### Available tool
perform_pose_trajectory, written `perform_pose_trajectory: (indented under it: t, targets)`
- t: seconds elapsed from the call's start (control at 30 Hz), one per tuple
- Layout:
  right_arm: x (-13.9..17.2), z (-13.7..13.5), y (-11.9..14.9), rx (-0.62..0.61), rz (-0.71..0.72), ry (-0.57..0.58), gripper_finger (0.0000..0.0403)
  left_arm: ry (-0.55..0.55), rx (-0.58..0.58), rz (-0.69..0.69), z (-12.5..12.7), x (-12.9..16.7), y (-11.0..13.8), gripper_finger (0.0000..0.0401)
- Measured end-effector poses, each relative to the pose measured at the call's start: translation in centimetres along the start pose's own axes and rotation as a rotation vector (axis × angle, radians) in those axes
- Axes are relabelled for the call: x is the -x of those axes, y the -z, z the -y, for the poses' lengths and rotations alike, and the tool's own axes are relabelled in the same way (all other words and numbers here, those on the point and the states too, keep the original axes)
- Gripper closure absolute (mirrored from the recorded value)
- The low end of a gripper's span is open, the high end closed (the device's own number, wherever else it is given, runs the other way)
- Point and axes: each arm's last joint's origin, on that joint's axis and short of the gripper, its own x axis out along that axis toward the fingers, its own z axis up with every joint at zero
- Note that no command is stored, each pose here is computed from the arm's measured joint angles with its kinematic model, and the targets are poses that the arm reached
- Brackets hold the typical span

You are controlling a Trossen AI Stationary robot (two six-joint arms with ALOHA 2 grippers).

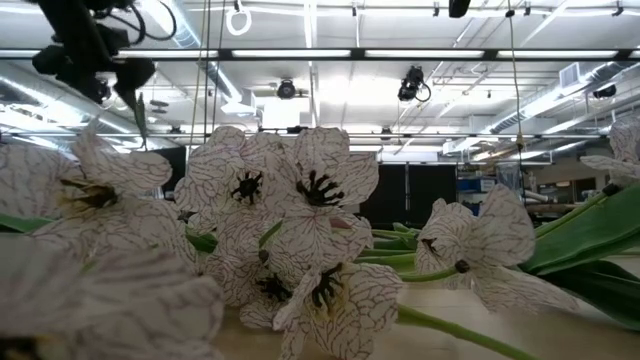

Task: Sort flowers into vase by color
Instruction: Put the bottom red flower into the right transparent vase

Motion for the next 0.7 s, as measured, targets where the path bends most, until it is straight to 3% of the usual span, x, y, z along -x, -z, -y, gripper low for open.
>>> perform_pose_trajectory:
  t: [0.23, 0.53, 0.7]
  targets:
    - [0.1, 0.6, -0.3, 0.006, 0.020, 0.029, 0.0381, 0.211, 0.177, -0.114, -0.8, 3.1, -1.5, 0.0045]
    - [0.3, 1.3, -0.7, 0.016, 0.035, 0.069, 0.0381, 0.745, 0.420, -0.382, -0.7, 6.2, -1.8, 0.0048]
    - [0.4, 1.7, -0.8, 0.044, 0.042, 0.089, 0.0381, 0.928, 0.508, -0.468, -0.5, 7.1, -2.0, 0.0048]
